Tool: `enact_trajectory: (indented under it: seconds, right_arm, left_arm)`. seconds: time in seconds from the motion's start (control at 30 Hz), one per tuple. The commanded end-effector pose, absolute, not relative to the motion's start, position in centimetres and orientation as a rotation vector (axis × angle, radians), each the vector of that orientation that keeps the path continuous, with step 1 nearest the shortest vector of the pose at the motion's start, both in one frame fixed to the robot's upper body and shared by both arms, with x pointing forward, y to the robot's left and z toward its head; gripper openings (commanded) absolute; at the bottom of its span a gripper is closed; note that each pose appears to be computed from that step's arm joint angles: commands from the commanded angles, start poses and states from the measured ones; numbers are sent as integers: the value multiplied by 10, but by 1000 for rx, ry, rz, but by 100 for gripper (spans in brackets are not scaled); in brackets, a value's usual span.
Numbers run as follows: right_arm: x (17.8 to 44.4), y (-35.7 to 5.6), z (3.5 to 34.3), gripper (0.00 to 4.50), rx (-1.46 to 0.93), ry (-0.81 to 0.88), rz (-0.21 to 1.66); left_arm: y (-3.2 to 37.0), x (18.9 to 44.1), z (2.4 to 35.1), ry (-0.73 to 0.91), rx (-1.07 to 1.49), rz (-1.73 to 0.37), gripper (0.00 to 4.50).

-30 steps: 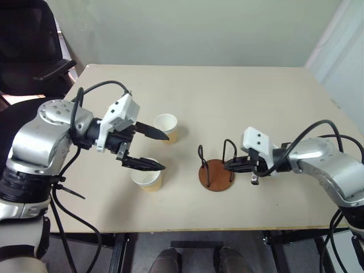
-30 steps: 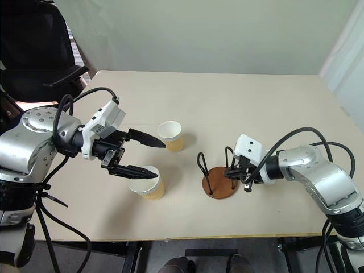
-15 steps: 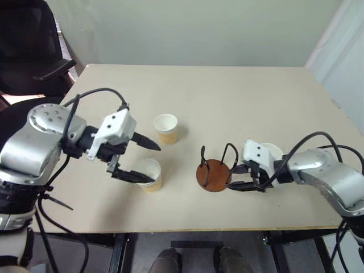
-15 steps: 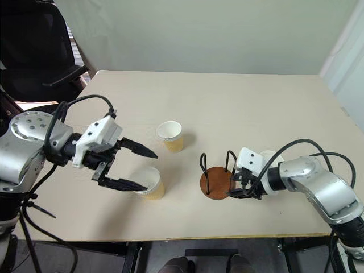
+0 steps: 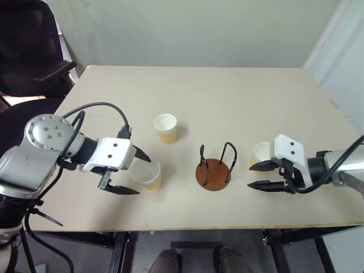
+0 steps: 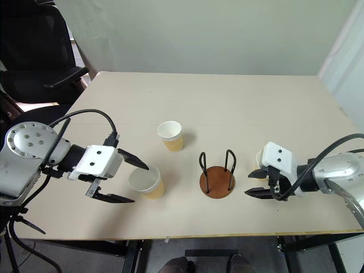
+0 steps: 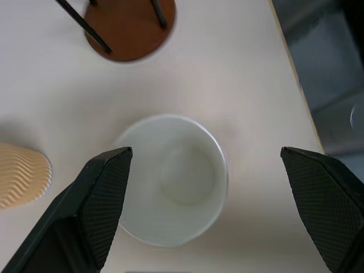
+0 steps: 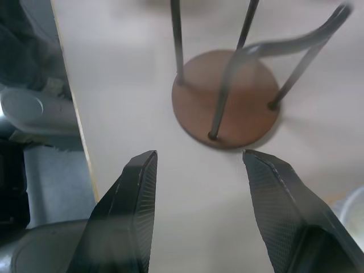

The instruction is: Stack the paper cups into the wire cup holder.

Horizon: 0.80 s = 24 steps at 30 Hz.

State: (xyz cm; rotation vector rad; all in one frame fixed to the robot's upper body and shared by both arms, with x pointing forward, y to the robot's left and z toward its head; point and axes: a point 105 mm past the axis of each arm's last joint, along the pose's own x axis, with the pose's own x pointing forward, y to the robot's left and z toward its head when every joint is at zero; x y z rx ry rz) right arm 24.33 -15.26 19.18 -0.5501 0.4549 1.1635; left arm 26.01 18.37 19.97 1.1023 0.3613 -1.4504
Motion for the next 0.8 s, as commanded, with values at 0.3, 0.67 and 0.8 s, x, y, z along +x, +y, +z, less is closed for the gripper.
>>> enact_trajectory:
  seconds: [0.3,0.67,0.8]
  right_arm:
    - [245,-146,253,244,-534,292,1169]
    - [246,-142,265,247,-513,261,1167]
    - [246,-144,268,247,-519,233,1162]
  left_arm:
    - [182,258,175,417,1254,-1464,450]
    - [186,259,176,374,1264,-1453,134]
    - [180,258,190,338,1222,-1460,2]
